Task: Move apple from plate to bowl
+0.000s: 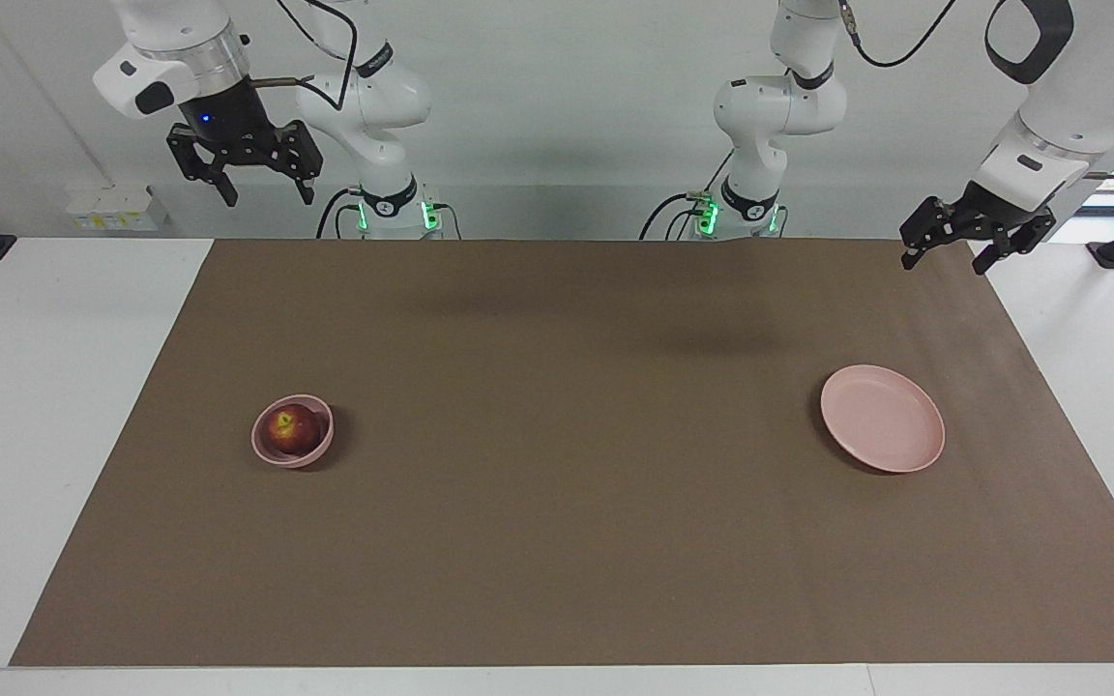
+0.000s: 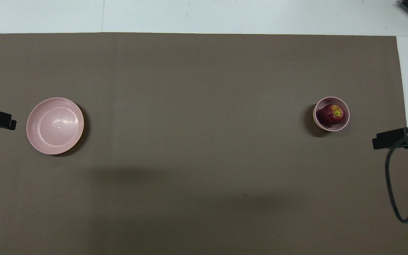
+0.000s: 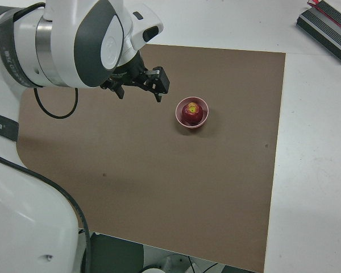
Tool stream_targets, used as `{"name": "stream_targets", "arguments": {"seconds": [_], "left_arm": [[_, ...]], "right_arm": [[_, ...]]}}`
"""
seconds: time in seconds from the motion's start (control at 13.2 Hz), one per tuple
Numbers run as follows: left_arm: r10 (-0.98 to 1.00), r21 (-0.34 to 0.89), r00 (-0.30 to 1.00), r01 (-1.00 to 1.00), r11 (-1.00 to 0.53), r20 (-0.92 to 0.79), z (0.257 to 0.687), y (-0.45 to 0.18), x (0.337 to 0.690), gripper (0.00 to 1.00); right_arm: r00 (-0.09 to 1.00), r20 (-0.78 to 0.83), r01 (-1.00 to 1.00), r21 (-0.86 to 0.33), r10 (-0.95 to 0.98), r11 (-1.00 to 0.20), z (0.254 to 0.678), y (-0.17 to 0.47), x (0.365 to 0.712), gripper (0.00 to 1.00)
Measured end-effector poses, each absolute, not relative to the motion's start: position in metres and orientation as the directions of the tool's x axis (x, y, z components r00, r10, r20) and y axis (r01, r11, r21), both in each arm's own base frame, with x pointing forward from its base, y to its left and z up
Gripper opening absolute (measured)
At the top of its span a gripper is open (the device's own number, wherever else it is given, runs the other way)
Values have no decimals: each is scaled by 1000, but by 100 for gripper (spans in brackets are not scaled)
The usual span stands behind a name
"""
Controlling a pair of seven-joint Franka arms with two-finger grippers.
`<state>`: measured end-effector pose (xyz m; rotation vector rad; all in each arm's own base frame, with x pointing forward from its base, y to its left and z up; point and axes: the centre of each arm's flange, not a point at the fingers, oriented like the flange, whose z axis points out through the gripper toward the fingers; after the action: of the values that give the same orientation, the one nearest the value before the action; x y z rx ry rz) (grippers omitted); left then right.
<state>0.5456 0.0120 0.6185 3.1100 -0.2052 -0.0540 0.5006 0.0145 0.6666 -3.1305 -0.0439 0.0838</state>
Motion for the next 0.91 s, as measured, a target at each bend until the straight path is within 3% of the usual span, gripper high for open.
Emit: {"name": "stream_targets", "arguments": {"seconds": [0.91], "left_arm": [[-132,27,991,-131,-991,-34,618,12,545,100]], "right_arm": [[995,-29,97,-12,98,-995,660,-5,506,100]]}}
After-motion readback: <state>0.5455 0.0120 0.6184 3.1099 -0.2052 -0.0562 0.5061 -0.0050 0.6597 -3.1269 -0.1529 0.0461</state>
